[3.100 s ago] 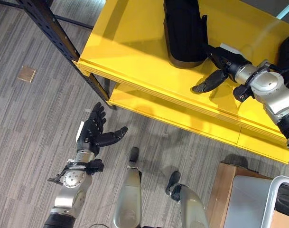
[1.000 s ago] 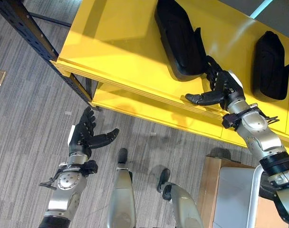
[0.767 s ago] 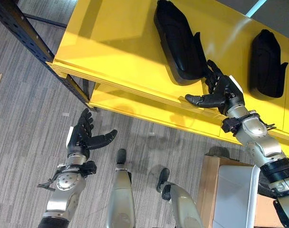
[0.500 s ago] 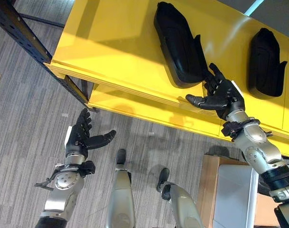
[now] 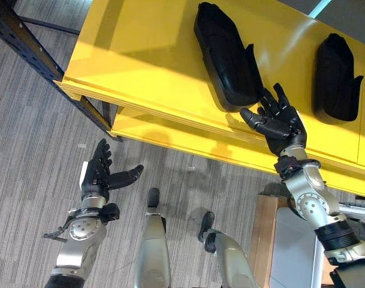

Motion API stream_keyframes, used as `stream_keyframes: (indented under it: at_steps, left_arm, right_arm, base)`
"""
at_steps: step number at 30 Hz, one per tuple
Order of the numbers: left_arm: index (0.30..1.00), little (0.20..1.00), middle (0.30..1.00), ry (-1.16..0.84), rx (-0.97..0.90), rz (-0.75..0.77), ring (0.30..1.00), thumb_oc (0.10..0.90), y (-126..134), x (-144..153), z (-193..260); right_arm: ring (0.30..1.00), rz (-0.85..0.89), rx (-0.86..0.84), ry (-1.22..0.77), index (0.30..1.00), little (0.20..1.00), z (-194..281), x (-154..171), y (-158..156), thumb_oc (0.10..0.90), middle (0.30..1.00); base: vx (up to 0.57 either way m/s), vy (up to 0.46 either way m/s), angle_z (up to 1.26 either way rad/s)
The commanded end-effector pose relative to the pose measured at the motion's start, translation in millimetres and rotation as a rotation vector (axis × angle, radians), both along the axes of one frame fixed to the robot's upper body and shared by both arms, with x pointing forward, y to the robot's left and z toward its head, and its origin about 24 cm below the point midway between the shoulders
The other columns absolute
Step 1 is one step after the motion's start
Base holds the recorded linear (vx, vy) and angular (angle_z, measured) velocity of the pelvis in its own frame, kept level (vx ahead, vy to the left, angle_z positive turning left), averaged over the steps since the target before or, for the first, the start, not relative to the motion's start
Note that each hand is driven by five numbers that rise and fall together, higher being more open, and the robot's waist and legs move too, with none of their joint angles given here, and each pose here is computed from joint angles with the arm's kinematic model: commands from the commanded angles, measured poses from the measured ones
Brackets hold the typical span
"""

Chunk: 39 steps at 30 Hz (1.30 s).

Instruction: Move parts from the plastic box to the shelf.

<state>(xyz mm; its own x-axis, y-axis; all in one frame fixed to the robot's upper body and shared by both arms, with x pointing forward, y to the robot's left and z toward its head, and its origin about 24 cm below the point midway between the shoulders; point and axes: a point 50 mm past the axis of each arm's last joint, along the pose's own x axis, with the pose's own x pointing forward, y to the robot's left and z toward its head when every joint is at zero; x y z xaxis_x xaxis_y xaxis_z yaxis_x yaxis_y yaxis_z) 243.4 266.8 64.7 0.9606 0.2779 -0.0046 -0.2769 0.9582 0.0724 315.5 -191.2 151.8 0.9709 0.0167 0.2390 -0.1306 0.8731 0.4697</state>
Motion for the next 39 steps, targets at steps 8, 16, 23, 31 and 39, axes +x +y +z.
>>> stream_keyframes:
  at_steps: [8,16,23,31,39]
  left_arm:
    - [1.0,1.0,1.0,-0.161,0.011,-0.04,1.0,0.9,-16.4,-3.3,28.5]
    - [1.0,1.0,1.0,-0.168,-0.002,-0.022,1.0,0.9,-19.8,-2.3,27.6]
    - [1.0,1.0,1.0,-0.188,-0.011,-0.013,1.0,0.9,-21.7,-0.7,29.5]
    - [1.0,1.0,1.0,-0.224,-0.027,0.026,1.0,0.9,-21.5,-3.1,30.5]
    - [1.0,1.0,1.0,-0.252,-0.022,0.041,1.0,0.9,-20.6,-5.4,31.1]
  right_arm:
    - [1.0,-0.068,0.186,-0.178,1.0,1.0,34.0,-7.7,0.5,0.9,1.0]
    - [1.0,-0.113,0.275,-0.192,1.0,1.0,39.5,-2.2,16.3,0.9,1.0]
    - [1.0,-0.118,0.197,-0.282,1.0,1.0,52.5,-10.9,20.4,0.9,1.0]
    - [1.0,-0.198,0.005,-0.515,1.0,1.0,75.0,-46.3,10.1,0.9,1.0]
    - [1.0,-0.352,-0.17,-0.696,1.0,1.0,94.2,-73.8,-5.9,0.9,1.0]
  base:
    - [0.0,0.001,-0.02]
    - [0.0,0.0,0.0]
    - [0.0,0.0,0.0]
    - [0.0,0.006,-0.02]
    - [0.0,-0.003,-0.02]
